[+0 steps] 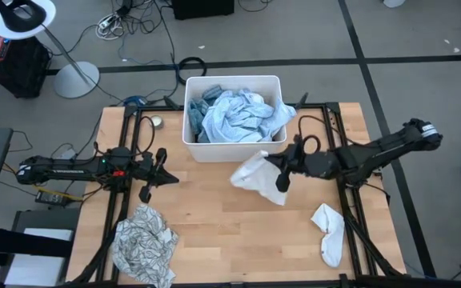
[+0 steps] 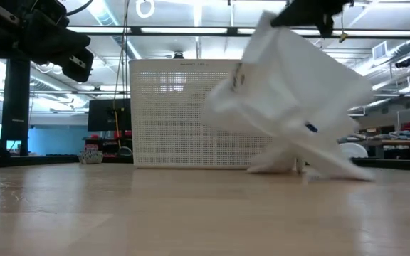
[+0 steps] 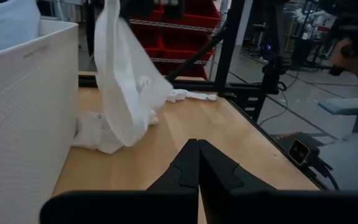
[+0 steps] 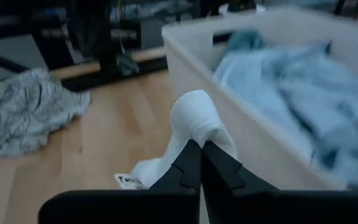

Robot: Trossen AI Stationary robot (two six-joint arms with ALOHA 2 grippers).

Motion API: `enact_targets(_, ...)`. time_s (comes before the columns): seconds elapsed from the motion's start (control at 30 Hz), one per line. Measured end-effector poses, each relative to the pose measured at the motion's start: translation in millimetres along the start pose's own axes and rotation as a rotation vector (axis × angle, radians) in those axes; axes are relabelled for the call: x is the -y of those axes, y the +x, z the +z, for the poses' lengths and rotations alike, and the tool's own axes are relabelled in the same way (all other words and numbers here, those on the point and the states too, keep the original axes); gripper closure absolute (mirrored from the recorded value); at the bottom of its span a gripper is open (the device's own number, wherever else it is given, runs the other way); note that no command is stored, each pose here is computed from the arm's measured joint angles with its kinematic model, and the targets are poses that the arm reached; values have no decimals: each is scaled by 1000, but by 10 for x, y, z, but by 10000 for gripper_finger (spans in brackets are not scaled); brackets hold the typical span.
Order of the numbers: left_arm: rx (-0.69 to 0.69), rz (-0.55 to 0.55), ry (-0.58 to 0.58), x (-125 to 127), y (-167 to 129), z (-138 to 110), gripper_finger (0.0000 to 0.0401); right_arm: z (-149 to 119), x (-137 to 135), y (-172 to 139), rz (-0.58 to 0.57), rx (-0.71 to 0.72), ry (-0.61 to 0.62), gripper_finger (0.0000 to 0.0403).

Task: Sort clothes
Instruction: Put the white underwear into the laundry bin

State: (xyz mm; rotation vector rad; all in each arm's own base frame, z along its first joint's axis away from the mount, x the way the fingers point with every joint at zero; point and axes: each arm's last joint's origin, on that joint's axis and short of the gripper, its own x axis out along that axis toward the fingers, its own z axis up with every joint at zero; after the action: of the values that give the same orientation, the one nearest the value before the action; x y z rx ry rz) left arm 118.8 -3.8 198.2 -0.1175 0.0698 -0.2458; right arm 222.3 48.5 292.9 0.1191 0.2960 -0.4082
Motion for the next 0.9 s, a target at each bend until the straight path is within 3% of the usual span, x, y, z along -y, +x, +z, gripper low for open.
enact_targets(0.5, 1, 0, 0, 0, 0, 1, 395, 953, 113, -210, -15, 222, -83, 403)
enact_targets(0.9, 4, 4, 1, -1, 0, 4, 395, 1358, 164, -340, -41, 323, -104, 403)
